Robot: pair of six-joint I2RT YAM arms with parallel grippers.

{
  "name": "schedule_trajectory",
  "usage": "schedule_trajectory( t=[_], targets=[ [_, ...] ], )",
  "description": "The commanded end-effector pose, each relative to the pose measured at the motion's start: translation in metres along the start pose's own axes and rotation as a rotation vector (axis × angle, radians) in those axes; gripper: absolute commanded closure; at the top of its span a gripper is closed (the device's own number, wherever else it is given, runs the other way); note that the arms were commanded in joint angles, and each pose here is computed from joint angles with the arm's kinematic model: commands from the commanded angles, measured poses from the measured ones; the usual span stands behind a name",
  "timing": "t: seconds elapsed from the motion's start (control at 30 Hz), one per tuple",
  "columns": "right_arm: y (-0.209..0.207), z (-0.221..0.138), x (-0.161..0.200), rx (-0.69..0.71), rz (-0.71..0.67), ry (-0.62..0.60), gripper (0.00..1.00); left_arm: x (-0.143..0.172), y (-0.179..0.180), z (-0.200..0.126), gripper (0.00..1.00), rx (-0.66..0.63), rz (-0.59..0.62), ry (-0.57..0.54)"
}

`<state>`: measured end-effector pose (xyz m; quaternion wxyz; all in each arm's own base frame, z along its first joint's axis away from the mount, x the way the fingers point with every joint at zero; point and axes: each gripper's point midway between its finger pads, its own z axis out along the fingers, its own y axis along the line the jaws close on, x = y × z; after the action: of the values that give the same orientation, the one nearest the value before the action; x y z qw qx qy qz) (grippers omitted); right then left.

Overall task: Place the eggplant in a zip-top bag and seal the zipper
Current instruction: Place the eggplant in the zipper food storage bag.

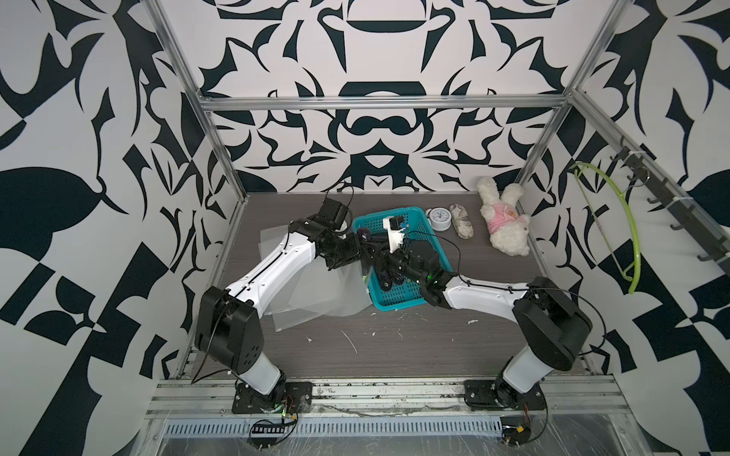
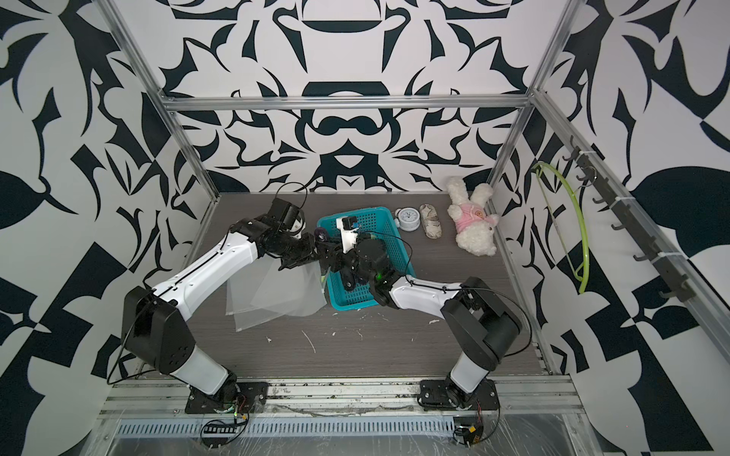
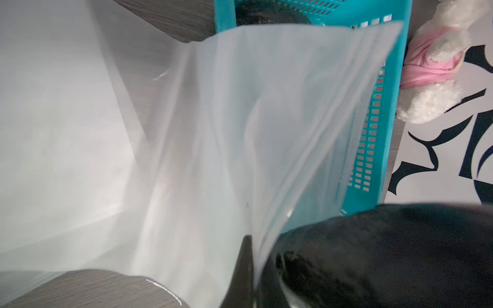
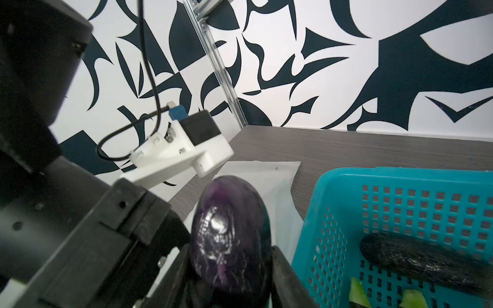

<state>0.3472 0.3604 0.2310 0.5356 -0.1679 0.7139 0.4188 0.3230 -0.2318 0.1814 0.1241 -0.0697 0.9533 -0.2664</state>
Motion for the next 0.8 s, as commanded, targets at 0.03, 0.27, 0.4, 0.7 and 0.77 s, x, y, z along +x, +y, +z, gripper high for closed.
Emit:
schedule_trajectory(
  t=[0.03,0.27,0.4,0.7,0.77],
  targets=[
    [0.021,-0.009,-0.022,-0.046,-0.034,-0.059,0.58,-0.010,-0.006,-0.023,1.00,0.032,-0.014,-0.057],
    [0.022,-0.004,-0.007,-0.044,-0.043,0.040,0.57,-0.019,-0.006,-0.029,1.00,0.024,-0.012,-0.090],
    [0.020,-0.001,-0.001,-0.020,-0.059,0.104,0.55,-0.026,-0.008,-0.036,1.00,0.016,0.000,-0.122],
    [0.023,0.015,-0.010,0.018,-0.107,0.228,0.46,-0.027,-0.004,-0.037,1.00,-0.013,0.022,-0.124],
    [0.026,0.017,-0.012,0.010,-0.116,0.254,0.44,-0.026,-0.001,-0.036,1.00,-0.023,0.023,-0.124]
  ],
)
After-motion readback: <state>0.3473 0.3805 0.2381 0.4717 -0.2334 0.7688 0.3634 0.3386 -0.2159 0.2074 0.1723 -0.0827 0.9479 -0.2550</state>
